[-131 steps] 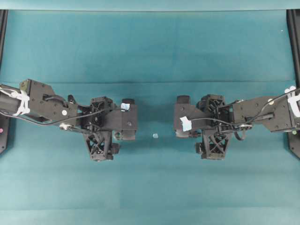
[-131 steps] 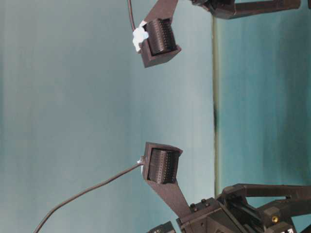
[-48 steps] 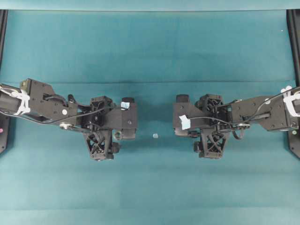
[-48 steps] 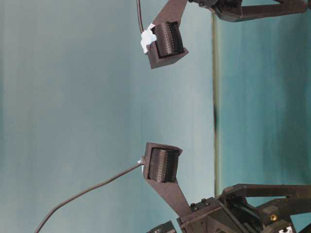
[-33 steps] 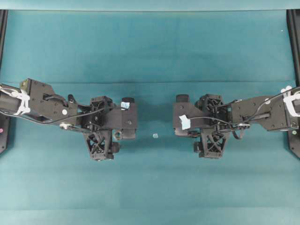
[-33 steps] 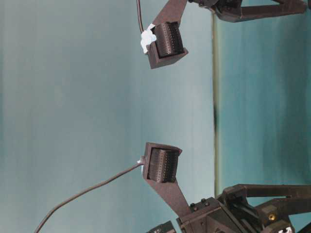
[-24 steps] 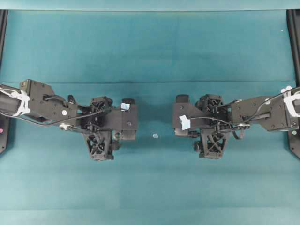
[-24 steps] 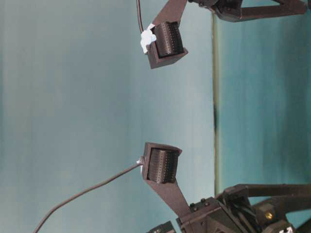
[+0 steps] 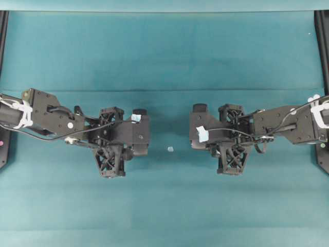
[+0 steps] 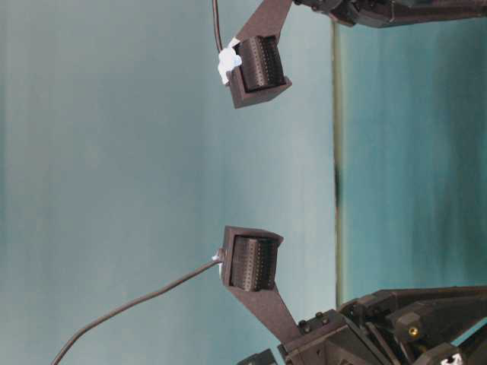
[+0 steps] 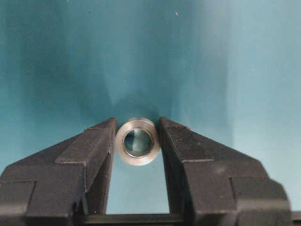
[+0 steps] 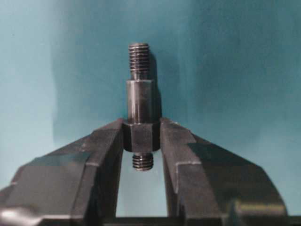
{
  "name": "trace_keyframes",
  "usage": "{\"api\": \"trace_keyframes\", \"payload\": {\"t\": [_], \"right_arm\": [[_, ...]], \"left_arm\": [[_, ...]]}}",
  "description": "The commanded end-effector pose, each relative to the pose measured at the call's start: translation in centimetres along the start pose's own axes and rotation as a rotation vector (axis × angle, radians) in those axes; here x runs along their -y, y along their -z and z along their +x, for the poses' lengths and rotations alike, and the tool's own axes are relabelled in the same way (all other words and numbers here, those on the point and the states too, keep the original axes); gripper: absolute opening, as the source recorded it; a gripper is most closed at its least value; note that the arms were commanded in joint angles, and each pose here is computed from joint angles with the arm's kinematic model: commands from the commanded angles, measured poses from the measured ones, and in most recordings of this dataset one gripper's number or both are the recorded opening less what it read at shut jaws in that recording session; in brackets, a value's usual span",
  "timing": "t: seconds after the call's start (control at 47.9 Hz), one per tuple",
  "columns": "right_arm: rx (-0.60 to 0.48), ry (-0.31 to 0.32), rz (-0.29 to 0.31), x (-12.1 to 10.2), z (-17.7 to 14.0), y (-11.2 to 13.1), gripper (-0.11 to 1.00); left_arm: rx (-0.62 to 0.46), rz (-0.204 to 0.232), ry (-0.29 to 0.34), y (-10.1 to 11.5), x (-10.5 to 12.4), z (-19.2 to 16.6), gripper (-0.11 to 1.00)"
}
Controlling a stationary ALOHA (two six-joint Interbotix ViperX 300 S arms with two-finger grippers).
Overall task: Insert the washer onto the shaft with both hands.
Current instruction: 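Lift washer and shaft off the table with both grippers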
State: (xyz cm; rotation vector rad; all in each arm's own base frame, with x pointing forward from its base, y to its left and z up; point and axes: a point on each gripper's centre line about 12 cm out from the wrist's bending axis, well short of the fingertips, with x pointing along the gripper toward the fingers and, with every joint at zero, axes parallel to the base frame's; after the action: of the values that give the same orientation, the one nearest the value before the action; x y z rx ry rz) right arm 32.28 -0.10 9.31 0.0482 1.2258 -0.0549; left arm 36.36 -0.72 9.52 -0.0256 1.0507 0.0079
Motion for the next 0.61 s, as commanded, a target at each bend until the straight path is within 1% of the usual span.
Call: {"api": "trace_keyframes", "payload": {"t": [0.0,0.584], "right_arm": [[0.002,0.005,0.003,0.4,0.06,-0.12,0.0],[0.006,0.005,0.003,0.4,0.04,-0.22,0.0]], "left_arm": [[0.005,0.004,0.001,-0.13,0.11,0.02,0.34],[0.003,0.003,0.0,-0.07,0.05,0.03,0.34]]}}
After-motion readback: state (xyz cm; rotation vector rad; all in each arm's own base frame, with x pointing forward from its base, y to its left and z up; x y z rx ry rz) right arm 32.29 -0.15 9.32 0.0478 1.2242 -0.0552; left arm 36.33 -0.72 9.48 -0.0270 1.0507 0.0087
